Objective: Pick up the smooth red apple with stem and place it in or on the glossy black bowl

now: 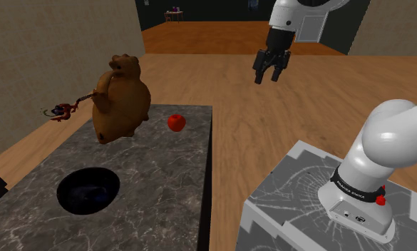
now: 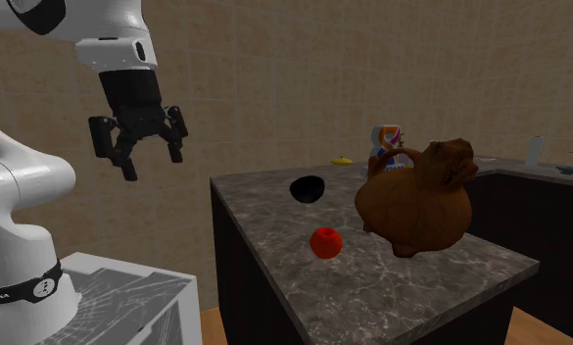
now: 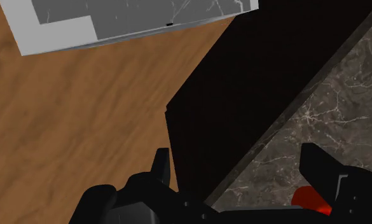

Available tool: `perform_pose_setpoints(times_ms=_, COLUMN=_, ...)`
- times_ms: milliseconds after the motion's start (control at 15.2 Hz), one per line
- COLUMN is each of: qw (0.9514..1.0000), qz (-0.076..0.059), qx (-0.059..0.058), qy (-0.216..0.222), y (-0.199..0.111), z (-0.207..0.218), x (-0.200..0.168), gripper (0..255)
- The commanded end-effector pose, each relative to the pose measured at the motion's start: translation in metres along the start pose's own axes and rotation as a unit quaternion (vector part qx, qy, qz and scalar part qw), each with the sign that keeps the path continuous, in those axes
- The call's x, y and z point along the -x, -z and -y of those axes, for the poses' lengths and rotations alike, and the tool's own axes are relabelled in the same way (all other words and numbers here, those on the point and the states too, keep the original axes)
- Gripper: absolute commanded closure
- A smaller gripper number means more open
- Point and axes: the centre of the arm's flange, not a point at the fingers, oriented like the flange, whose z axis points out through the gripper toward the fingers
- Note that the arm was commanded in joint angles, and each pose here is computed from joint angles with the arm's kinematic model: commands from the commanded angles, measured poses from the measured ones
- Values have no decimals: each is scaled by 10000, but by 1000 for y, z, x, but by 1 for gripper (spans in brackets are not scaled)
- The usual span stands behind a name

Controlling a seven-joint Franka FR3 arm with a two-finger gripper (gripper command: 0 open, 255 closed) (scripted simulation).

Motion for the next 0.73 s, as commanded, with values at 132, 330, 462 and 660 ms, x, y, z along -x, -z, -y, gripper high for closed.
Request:
perform_pose_setpoints(times_ms=132, qw=9999, qz=-158, qx=-35, qy=-36, y=-31, z=29, x=-29, gripper=0)
perform_pose_setpoints(times_ms=330, qw=9996, qz=-266, qx=-58, qy=-61, y=-54, z=50, x=-50, gripper=0)
perform_pose_setpoints(times_ms=462, qw=9994, qz=-338, qx=-73, qy=-77, y=-69, z=63, x=-65, gripper=0)
perform_pose_setpoints(times_ms=660, qw=9989, qz=-446, qx=-96, qy=-102, y=-91, z=84, x=-87, gripper=0)
